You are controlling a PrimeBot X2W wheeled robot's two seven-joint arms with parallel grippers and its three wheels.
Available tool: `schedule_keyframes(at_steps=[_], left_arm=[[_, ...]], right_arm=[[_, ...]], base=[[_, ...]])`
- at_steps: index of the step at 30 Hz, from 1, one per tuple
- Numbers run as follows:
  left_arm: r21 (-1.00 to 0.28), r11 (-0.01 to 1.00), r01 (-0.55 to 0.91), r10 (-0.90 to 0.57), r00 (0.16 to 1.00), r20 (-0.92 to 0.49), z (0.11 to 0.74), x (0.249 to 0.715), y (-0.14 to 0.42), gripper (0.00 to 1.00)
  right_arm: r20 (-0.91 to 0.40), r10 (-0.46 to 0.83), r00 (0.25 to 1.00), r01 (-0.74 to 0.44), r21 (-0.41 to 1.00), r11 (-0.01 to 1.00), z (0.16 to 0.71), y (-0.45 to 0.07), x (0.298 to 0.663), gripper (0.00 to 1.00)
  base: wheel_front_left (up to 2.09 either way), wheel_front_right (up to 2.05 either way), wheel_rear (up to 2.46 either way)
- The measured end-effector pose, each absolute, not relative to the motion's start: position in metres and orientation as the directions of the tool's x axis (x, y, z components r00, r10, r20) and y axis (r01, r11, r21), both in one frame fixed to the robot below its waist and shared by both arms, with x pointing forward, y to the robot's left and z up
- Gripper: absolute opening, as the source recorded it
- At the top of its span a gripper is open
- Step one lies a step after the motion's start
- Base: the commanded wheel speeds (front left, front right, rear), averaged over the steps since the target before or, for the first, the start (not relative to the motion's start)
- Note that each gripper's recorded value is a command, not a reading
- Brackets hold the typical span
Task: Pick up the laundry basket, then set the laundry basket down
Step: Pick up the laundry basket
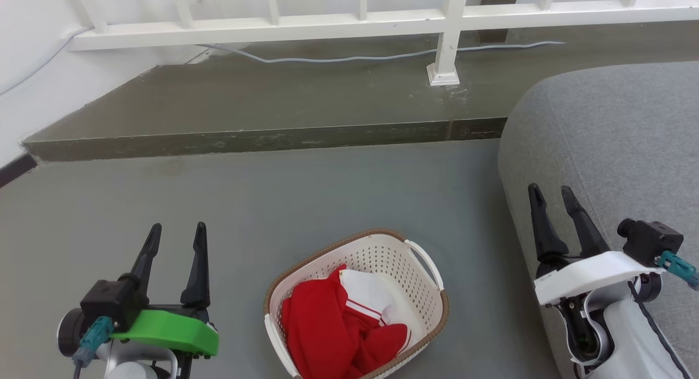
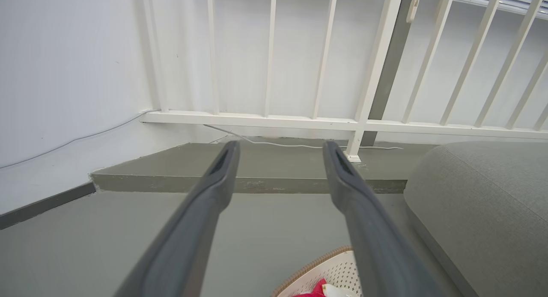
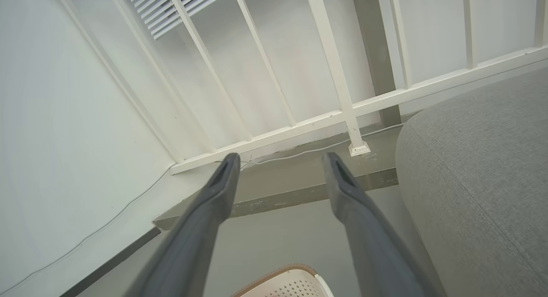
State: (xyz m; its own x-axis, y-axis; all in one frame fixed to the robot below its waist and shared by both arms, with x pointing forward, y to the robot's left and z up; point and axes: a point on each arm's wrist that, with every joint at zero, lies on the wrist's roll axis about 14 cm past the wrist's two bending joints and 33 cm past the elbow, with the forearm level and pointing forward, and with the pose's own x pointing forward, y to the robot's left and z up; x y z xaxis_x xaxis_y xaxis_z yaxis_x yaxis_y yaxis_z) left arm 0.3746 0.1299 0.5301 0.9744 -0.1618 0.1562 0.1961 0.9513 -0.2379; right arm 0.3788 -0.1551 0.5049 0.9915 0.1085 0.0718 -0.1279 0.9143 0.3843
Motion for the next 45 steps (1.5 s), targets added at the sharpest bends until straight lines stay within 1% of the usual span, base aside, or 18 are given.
schedule_keyframes(at_steps=[14,29,40,45], left_arm=[[-0.256,0.948,0.189,-0.161,0.979,0.128,0.520,0.380,0.130,1.00],[-0.300,0.936,0.185,-0.192,0.981,0.004,0.475,0.398,0.118,1.00],[-0.404,0.908,0.110,-0.194,0.966,-0.173,0.411,0.412,0.112,1.00],[-0.455,0.889,0.057,-0.197,0.944,-0.266,0.381,0.421,0.109,1.00]], right_arm=[[0.045,0.101,0.994,-0.111,0.377,0.920,0.496,-0.157,0.382,1.00],[-0.009,0.070,0.998,-0.062,0.378,0.924,0.476,-0.167,0.397,1.00],[-0.039,0.070,0.997,-0.050,0.380,0.924,0.460,-0.168,0.421,1.00],[-0.053,0.072,0.996,-0.047,0.382,0.923,0.451,-0.166,0.434,1.00]], base=[[0.00,0.00,0.00],[0.00,0.00,0.00],[0.00,0.00,0.00],[0.00,0.00,0.00]])
